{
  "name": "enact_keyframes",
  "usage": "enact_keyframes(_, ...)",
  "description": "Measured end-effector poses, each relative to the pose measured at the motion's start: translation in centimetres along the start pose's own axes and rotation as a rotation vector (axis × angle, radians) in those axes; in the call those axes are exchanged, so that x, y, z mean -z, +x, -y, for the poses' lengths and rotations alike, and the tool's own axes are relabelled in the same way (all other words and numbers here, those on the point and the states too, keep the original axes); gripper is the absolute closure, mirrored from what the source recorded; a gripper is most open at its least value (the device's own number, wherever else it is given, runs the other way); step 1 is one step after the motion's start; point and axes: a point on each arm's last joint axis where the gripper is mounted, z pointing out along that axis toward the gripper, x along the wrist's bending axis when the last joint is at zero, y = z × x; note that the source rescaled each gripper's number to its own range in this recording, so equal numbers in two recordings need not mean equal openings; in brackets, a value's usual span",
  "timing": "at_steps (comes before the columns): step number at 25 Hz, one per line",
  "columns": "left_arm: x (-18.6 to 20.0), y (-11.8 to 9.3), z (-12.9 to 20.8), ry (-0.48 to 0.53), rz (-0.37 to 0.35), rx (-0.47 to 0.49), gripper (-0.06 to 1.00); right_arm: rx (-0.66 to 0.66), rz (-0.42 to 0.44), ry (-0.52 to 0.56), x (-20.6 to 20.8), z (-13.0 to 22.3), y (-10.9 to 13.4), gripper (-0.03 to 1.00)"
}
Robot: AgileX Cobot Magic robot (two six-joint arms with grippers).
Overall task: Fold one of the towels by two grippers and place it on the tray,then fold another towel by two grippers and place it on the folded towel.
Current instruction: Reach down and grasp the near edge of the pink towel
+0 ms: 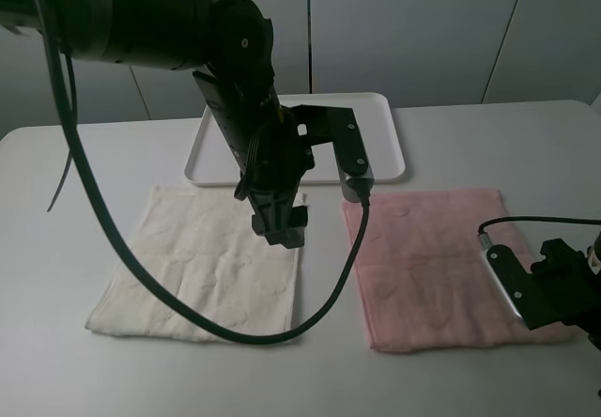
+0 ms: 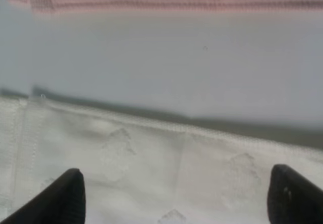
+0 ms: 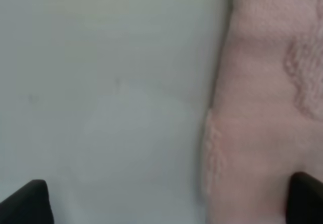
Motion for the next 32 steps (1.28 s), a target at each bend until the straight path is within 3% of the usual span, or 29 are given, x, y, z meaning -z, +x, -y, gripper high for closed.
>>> enact_keyframes(6,0.0,0.0,0.0,0.0,0.0,0.0,0.01,0.0,0.006,-0.002,0.0,0.0,-0.1,-0.03)
enact_keyframes(9,0.0,0.0,0.0,0.0,0.0,0.0,0.01,-0.009,0.013,0.0,0.3,0.2,0.0,0.1)
enact_keyframes(12,0.0,0.0,0.0,0.001,-0.001,-0.001,0.01,-0.114,0.054,-0.046,1.2,1.3,0.1,0.2)
enact_keyframes(15,0.0,0.0,0.0,0.001,-0.001,-0.001,0.01,-0.193,0.076,-0.134,1.6,2.2,0.2,0.19)
enact_keyframes(19,0.0,0.0,0.0,0.001,-0.001,-0.001,0.01,-0.178,0.11,-0.196,1.7,2.1,-0.1,0.14)
enact_keyframes(32,0.0,0.0,0.0,0.002,-0.002,-0.002,0.01,-0.102,0.061,-0.162,0.7,2.2,-0.2,0.14)
